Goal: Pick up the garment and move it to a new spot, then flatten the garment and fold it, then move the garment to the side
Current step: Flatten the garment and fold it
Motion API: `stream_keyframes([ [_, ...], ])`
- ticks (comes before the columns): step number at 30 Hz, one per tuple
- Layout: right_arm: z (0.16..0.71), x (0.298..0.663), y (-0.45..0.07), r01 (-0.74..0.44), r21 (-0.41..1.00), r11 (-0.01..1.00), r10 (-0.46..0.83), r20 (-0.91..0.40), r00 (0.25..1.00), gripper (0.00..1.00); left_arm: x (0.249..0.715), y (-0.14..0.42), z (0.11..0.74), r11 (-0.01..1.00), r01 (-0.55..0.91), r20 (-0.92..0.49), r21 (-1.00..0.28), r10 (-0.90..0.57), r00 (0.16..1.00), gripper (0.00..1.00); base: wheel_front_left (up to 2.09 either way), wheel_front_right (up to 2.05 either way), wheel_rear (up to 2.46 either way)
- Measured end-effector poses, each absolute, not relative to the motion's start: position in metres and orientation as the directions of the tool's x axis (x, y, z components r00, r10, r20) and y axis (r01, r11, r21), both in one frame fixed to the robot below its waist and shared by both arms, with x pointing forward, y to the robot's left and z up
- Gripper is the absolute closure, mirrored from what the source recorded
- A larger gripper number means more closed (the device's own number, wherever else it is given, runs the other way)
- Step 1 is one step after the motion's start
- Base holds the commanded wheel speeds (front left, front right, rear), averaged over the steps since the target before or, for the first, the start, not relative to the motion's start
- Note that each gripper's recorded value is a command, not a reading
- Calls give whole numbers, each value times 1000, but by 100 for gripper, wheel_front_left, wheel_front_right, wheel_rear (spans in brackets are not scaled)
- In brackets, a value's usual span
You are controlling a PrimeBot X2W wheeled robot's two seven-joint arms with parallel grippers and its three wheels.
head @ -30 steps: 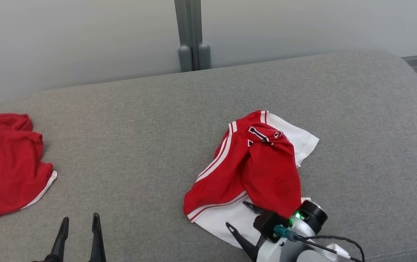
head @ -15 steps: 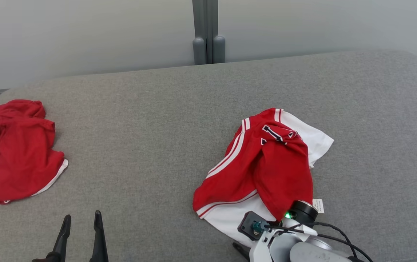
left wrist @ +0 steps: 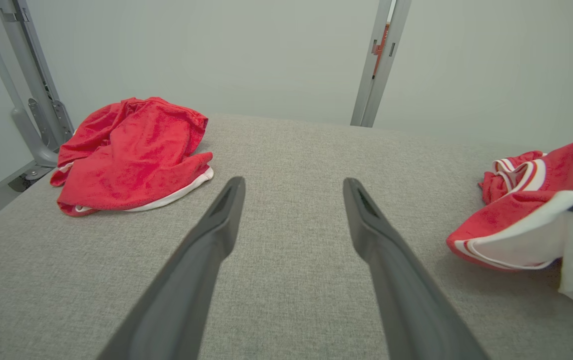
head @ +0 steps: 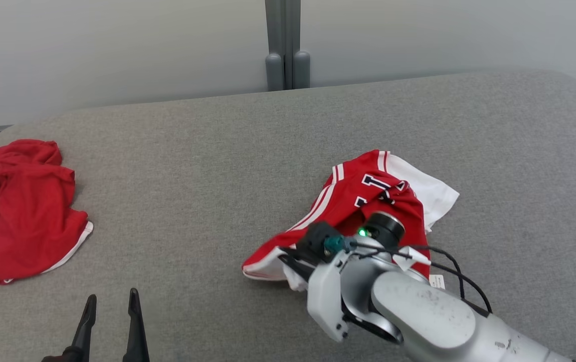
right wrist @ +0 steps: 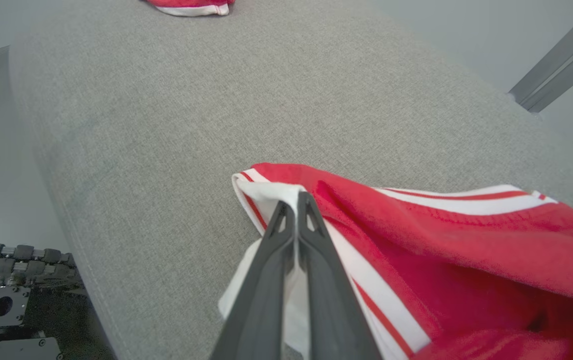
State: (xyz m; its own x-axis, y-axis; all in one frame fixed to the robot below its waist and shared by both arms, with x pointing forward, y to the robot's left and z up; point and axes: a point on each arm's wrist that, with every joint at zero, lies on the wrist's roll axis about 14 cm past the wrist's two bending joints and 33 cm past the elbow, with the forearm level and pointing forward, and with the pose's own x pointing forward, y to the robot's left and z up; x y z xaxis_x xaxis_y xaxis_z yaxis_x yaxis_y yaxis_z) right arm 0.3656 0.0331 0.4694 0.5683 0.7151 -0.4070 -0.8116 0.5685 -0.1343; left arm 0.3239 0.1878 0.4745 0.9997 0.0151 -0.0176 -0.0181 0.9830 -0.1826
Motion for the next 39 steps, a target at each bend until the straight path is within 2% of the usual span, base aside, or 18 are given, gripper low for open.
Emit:
stream_keyframes([
  [8, 589, 390, 75, -811, -70, 581, 805, -98, 585, 100, 329, 177, 481, 982, 16, 4, -187, -16, 1000, 0, 0, 0, 0],
  [13, 633, 396, 88, -822, -55, 566, 824, 6, 567, 100, 328, 173, 482, 981, 26, 8, -192, -25, 1000, 0, 0, 0, 0],
  [21, 711, 407, 96, -834, -60, 548, 824, 209, 527, 100, 323, 174, 483, 979, 14, 11, -205, -12, 1000, 0, 0, 0, 0],
  [29, 785, 412, 87, -833, -31, 552, 764, 420, 490, 100, 317, 178, 486, 978, -3, 22, -209, 8, 1000, 0, 0, 0, 0],
  [34, 802, 425, 67, -804, 15, 594, 700, 483, 526, 100, 318, 179, 487, 978, -6, 26, -208, 11, 1000, 0, 0, 0, 0],
  [39, 782, 450, 37, -733, 86, 675, 626, 459, 630, 100, 321, 175, 490, 978, 4, 34, -207, 3, 999, 0, 0, 0, 0],
])
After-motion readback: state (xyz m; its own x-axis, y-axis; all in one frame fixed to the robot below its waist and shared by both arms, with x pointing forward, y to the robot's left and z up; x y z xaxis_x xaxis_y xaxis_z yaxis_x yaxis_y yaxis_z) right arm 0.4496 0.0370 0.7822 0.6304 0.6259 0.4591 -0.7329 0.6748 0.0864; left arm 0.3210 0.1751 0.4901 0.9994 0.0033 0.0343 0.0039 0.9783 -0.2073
